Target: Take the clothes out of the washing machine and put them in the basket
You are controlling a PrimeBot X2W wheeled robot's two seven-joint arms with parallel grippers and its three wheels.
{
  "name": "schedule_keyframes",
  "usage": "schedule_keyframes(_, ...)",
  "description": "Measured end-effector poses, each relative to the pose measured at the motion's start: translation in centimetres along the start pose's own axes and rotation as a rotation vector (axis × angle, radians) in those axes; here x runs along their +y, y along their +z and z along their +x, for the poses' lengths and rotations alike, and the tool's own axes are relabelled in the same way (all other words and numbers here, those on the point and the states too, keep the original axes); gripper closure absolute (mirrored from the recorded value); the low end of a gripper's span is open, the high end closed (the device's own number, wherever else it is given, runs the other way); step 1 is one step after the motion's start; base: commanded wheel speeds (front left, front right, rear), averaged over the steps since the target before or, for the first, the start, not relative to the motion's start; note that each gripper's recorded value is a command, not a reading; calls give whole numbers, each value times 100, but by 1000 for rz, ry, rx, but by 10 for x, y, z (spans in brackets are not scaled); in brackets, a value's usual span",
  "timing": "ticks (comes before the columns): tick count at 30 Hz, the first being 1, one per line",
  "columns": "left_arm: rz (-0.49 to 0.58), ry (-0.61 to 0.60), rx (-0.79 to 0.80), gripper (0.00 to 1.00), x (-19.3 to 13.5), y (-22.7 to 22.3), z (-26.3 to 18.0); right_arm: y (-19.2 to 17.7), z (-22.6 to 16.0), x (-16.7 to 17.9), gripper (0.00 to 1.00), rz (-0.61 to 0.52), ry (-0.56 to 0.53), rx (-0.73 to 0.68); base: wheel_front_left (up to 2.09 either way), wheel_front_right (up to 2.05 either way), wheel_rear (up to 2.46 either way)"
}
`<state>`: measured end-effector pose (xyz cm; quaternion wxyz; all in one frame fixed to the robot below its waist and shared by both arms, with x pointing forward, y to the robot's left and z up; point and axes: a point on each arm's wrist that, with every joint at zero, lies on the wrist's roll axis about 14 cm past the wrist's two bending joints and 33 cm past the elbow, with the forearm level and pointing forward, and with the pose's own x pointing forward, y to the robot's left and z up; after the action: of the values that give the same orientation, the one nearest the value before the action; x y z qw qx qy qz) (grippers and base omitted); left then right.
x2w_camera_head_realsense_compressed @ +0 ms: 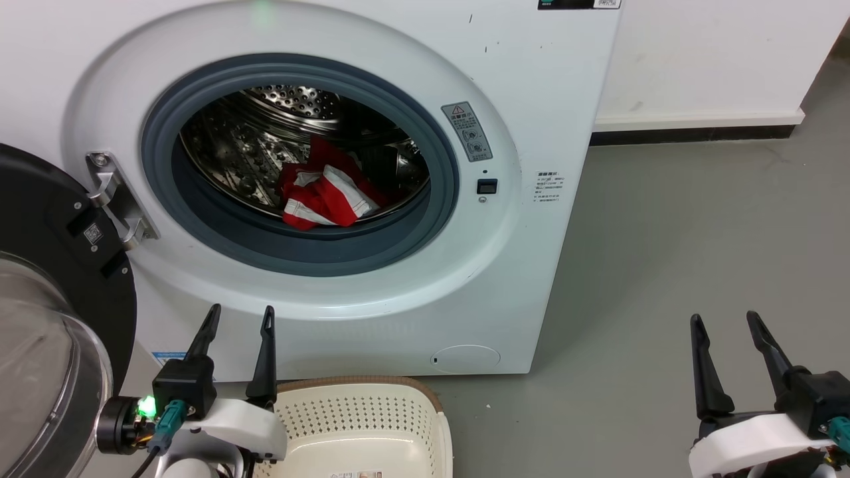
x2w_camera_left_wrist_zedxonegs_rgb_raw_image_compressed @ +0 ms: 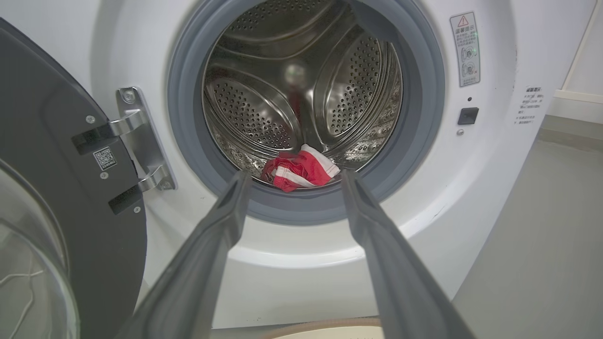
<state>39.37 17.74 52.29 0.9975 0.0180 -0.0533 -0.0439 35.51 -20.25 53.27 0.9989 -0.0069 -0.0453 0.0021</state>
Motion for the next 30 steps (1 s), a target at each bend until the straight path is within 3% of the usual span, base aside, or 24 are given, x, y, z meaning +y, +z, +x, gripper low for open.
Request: schedule_keyframes(30,18,-6,12,0,3,-7,11,-11,2,-6,0,-6,-17,24,0,0,0)
